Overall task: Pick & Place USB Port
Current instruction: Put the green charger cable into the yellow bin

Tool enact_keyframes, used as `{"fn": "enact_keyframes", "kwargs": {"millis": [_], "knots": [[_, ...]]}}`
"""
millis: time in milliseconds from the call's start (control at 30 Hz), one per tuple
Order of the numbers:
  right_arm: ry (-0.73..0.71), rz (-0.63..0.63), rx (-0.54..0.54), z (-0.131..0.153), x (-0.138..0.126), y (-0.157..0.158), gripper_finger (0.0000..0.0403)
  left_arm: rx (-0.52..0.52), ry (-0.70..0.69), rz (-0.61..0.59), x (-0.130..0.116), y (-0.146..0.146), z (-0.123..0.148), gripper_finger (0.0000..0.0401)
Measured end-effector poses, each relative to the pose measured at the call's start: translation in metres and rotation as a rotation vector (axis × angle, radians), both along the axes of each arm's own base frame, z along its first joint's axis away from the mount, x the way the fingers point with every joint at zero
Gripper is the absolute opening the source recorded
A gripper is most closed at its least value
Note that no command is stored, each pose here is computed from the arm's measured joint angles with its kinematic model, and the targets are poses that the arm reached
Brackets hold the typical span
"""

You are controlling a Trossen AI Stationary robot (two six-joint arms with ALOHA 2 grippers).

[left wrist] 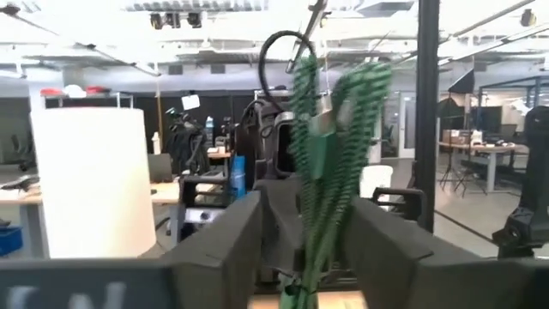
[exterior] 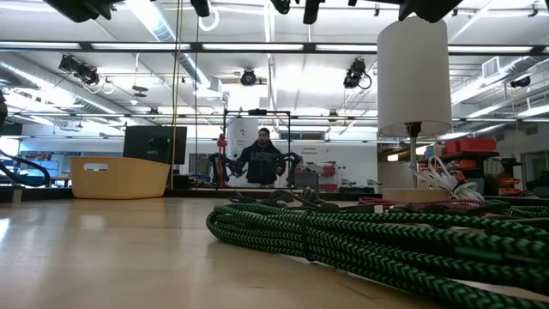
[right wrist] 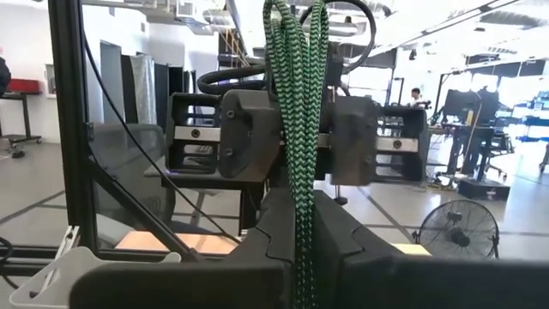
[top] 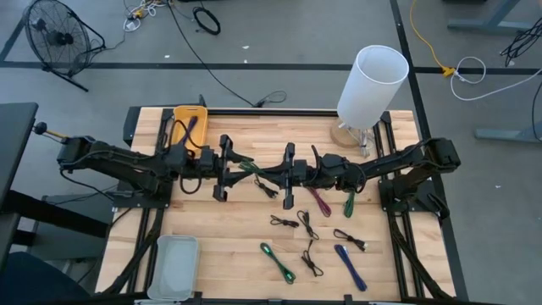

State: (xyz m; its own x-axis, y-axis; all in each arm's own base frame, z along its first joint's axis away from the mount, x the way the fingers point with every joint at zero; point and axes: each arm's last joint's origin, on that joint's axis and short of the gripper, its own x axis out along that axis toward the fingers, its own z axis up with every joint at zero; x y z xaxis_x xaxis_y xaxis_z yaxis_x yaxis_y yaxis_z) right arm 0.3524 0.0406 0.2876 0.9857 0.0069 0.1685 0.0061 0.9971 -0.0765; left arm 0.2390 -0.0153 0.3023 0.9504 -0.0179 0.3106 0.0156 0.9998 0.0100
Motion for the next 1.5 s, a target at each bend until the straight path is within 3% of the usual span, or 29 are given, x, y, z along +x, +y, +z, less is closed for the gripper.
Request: {"fn": "enact_keyframes", "kwargs": {"millis": [133,167,567,867,933,1200,1367,1500], "knots": [[0.013,-0.001,0.013,-0.001,0.0,-0.002,0.0021,0.036,-0.006,-0.045,0.0,-0.001,0.0,0.0033],[0.014,-0.002,0.014,-0.001,0.001,-0.003,0.0023,0.038,-0.007,-0.053,0.0,-0.002,0.0,0.0021],[0.04,-0.013,0.007,-0.004,0.001,-0.003,0.0058,-0.02,0.061,0.034,0.001,0.001,-0.005,0.001],[0.061,-0.004,0.002,-0.006,0.001,-0.003,0.0061,-0.127,0.208,0.196,-0.023,0.008,-0.003,0.001],[0.063,-0.001,0.002,-0.006,0.001,-0.002,0.0061,-0.155,0.256,0.267,-0.03,0.011,-0.005,0.001],[0.063,-0.003,0.002,-0.007,0.001,-0.003,0.0059,-0.269,0.483,0.737,-0.062,0.034,-0.026,0.0009],[0.064,-0.002,0.002,-0.007,0.001,-0.002,0.0059,-0.385,0.553,0.935,-0.077,0.058,-0.037,0.0009],[0.064,-0.003,0.002,-0.007,0.001,-0.002,0.0059,-0.419,0.654,1.088,-0.089,0.078,-0.048,0.0009]]}}
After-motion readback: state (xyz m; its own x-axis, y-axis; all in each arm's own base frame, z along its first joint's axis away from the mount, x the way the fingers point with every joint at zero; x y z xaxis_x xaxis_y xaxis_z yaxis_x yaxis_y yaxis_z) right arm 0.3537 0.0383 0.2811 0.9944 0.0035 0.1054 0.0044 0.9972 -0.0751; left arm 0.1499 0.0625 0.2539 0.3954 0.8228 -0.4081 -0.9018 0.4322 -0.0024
